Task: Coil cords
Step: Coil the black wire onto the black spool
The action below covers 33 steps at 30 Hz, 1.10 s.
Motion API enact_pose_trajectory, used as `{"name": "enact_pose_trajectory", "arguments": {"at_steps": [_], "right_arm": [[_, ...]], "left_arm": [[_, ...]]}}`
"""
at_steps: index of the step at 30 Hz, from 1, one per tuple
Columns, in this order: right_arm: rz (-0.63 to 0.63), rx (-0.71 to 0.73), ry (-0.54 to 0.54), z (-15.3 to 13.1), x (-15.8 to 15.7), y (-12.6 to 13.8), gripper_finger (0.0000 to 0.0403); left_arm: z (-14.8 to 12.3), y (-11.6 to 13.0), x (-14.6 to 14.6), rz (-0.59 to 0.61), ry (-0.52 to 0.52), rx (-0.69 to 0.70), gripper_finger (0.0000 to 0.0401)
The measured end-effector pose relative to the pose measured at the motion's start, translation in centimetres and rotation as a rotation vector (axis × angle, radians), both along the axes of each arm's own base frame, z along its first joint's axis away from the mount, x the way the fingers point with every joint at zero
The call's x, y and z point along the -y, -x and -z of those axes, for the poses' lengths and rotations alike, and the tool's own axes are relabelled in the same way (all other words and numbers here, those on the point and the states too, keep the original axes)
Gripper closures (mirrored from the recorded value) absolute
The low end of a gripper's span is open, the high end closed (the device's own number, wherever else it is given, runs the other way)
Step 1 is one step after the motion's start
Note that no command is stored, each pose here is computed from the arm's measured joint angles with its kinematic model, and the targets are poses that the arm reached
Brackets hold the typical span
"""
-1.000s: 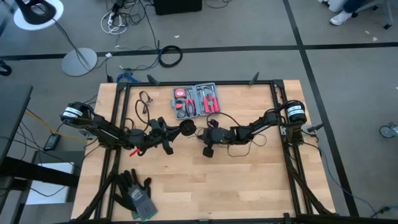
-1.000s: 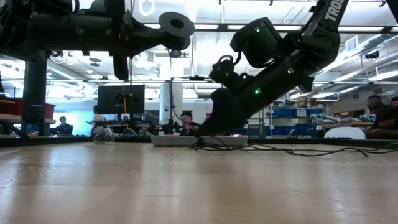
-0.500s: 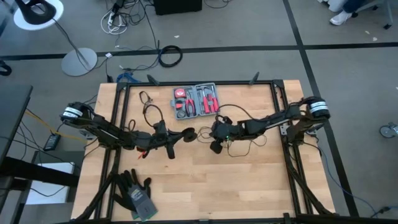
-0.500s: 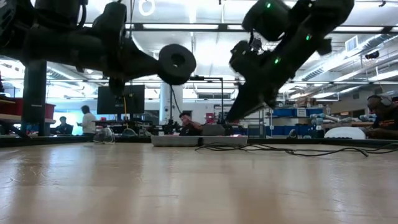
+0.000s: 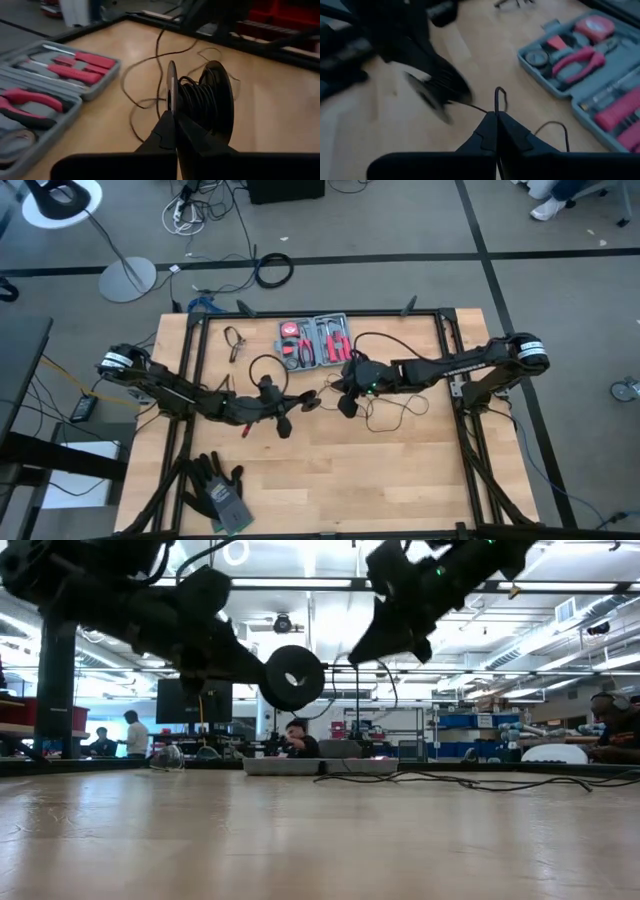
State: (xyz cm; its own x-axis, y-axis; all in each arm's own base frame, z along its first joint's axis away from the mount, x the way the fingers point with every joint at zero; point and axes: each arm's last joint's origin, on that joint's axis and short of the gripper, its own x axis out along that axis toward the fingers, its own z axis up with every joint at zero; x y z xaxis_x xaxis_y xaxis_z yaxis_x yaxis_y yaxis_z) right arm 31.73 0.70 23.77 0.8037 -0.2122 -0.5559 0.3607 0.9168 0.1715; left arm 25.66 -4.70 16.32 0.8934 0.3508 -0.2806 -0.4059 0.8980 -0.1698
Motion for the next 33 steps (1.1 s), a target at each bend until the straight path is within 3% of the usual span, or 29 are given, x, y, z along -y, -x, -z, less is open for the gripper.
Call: {"name": "enact_pose_trajectory", "arguments": {"at_steps": [8, 18, 24, 28, 33], "right_arm": [[-0.049, 0.077, 0.009, -2.3, -1.0, -1.1, 0.0403], [-0.106, 0.095, 0.041, -1.9, -2.1, -4.0, 0.0403], [-0.134, -0.022, 0.091, -1.0, -2.3, -6.1, 0.0403], [-0.133, -0.091, 0.094, -1.5, -2.3, -5.9, 0.0403], [-0.122, -0.165, 0.073, -0.5, -3.1, -5.4, 0.0403]], "left_arm": [[-1.3, -1.1, -0.3, -0.098, -0.048, -0.019, 0.0401], [-2.1, -1.7, -1.0, -0.128, -0.056, 0.005, 0.0401], [-2.0, -1.7, -1.0, -0.127, -0.063, -0.022, 0.0401], [-1.4, -1.4, -1.1, -0.172, -0.064, -0.065, 0.0401], [-2.1, -1.6, -1.1, -0.183, -0.068, -0.003, 0.0401]]}}
